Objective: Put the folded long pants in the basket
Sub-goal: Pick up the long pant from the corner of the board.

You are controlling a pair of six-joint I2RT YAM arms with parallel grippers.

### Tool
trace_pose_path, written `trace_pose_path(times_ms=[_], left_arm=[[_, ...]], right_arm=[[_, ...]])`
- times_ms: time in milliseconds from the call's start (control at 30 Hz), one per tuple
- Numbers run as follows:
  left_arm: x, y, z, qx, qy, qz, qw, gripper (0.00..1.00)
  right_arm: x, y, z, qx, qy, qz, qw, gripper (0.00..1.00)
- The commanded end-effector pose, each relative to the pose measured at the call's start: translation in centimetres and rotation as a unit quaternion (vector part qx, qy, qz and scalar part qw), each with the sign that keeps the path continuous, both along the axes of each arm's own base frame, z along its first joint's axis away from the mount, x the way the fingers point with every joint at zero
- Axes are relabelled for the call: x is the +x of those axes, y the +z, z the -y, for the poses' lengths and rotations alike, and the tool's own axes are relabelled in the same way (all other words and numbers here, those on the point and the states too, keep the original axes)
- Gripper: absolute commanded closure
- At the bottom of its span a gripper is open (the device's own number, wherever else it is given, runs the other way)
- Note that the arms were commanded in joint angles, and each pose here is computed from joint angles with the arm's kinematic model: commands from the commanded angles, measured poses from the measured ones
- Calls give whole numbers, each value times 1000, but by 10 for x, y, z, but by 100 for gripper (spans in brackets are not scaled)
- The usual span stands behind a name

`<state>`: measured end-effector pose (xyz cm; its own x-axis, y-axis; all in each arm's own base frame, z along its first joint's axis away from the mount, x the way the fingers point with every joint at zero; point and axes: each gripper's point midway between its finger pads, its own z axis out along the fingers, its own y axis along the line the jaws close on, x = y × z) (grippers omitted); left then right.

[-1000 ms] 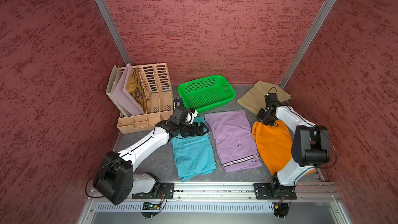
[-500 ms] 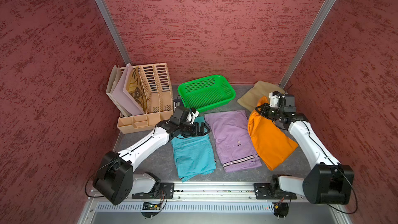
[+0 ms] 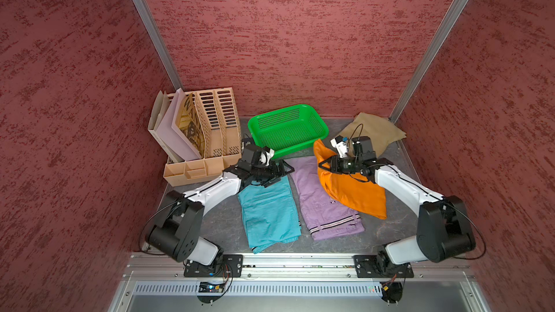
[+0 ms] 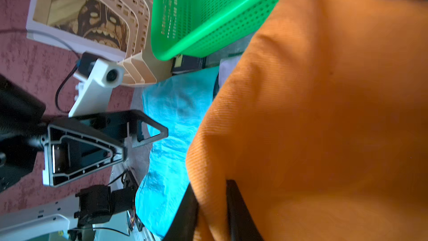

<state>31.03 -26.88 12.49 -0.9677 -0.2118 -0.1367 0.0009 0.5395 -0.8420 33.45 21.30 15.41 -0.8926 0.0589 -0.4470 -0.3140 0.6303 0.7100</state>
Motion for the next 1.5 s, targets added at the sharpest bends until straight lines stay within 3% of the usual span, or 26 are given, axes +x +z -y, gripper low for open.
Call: trace_pose_path(times_ms=[0,267,533,633,733,767,833,900,967,1100,1233,1333,1467], left_arm=[[17,27,37,-73,-19,12,997,0],[33,19,67,-124,-8,-16,992,0],[28,-9,100,-85,-39,-46,995,1],[25,-19,102,-82,-42,-54,994,12],[23,-21,107,-87,-52,-59,993,30],[22,-19,109,-88,-55,-58,993,40],[23,-16,109,-84,-58,-55,993,60],[27,-13,108,-72,-56,-52,994,84],[32,-10,107,-58,-55,-50,995,100],[39,11,113,-45,-67,-32,996,100],[44,35,115,-28,-79,-9,996,100],[46,47,111,-2,-84,8,996,100],[49,49,107,16,-88,14,996,100]], right_arm=[[-7,11,-20,18,53,51,997,100],[-28,-24,-29,-31,97,32,994,100],[-44,-27,-42,-40,138,72,987,100],[-48,-27,-45,-37,145,74,986,100],[-49,-25,-46,-36,147,76,986,100],[-49,-24,-46,-36,145,76,986,94],[-49,-20,-46,-34,142,81,986,63],[-48,-18,-44,-36,131,83,987,43],[-42,-5,-35,-46,95,99,989,29],[-14,10,12,-72,-49,96,992,17],[7,12,81,-59,-184,49,980,13],[12,-18,148,-132,-298,-28,945,13],[-8,-56,203,-196,-382,-132,893,13]])
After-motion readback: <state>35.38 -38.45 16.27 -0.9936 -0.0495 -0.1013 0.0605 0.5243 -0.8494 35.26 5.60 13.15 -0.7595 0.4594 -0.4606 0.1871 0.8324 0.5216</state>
